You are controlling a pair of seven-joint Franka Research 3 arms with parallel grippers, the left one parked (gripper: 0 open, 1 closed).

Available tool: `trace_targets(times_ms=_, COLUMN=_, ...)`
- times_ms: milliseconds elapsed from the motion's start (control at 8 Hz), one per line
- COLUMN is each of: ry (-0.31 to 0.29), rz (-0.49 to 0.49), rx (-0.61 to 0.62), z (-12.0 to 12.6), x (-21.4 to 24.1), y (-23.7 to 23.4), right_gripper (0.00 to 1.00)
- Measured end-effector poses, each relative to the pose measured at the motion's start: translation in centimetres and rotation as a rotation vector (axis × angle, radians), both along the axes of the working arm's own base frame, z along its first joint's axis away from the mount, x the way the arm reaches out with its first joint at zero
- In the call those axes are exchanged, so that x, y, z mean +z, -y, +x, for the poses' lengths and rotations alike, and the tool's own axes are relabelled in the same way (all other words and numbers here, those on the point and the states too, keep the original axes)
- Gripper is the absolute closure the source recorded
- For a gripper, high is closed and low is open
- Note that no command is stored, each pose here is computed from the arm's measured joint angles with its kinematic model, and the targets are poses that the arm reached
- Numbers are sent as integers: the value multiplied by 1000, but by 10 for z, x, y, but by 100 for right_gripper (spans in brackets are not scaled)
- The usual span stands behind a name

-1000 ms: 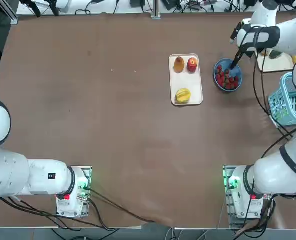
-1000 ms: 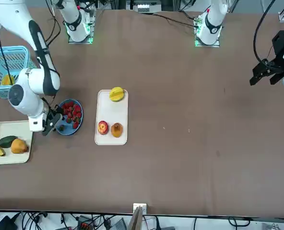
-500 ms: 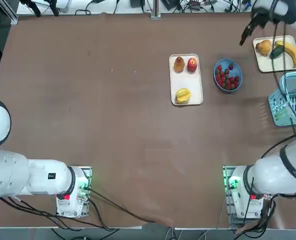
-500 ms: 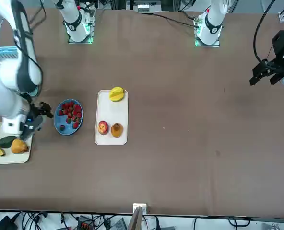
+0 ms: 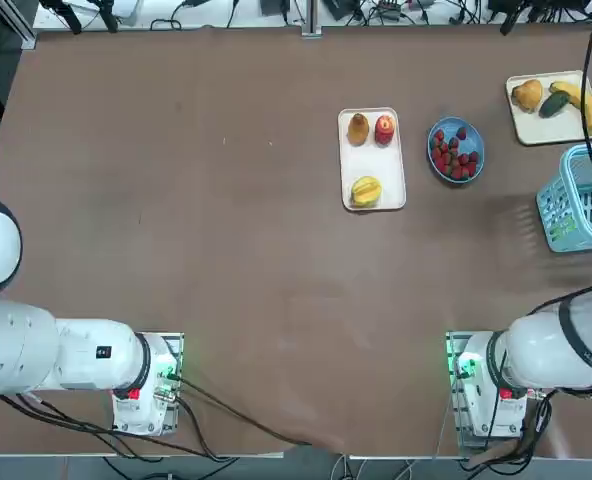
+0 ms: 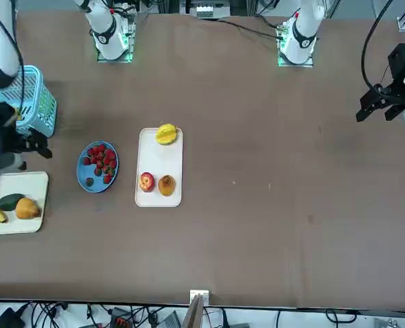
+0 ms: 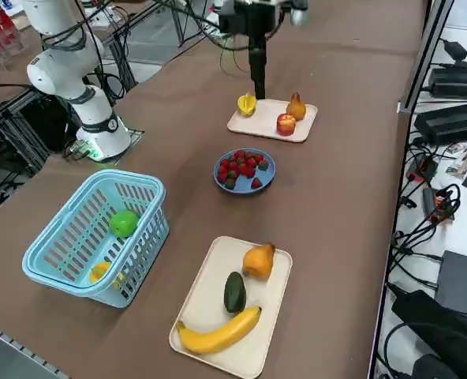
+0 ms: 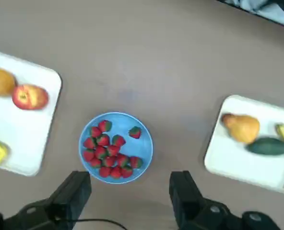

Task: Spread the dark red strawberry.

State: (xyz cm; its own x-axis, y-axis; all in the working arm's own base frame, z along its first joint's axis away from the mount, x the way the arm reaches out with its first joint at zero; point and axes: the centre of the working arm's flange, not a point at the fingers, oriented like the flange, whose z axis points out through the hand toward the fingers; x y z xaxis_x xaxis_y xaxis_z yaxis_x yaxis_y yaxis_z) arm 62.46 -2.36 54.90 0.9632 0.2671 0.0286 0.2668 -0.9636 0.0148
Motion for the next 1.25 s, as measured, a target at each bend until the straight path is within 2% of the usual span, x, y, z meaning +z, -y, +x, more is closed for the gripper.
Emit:
trace_targets(times_ms=250, ry=19, rz=12, rx=-181, z=-26, x=46, y=-6, right_gripper=0)
trace_targets(times_ms=375, ry=21, rz=14, rx=-222, z=-40, x=61, y=-8, right_gripper=0)
trace_targets(times_ms=875, ry=-21, rz=19, rx=-269, z=-98, x=76, y=9, right_gripper=0)
trace_targets(times_ms=1250, ry=-29, rz=24, rx=-265, z=-104, x=76, y=7, right_gripper=0)
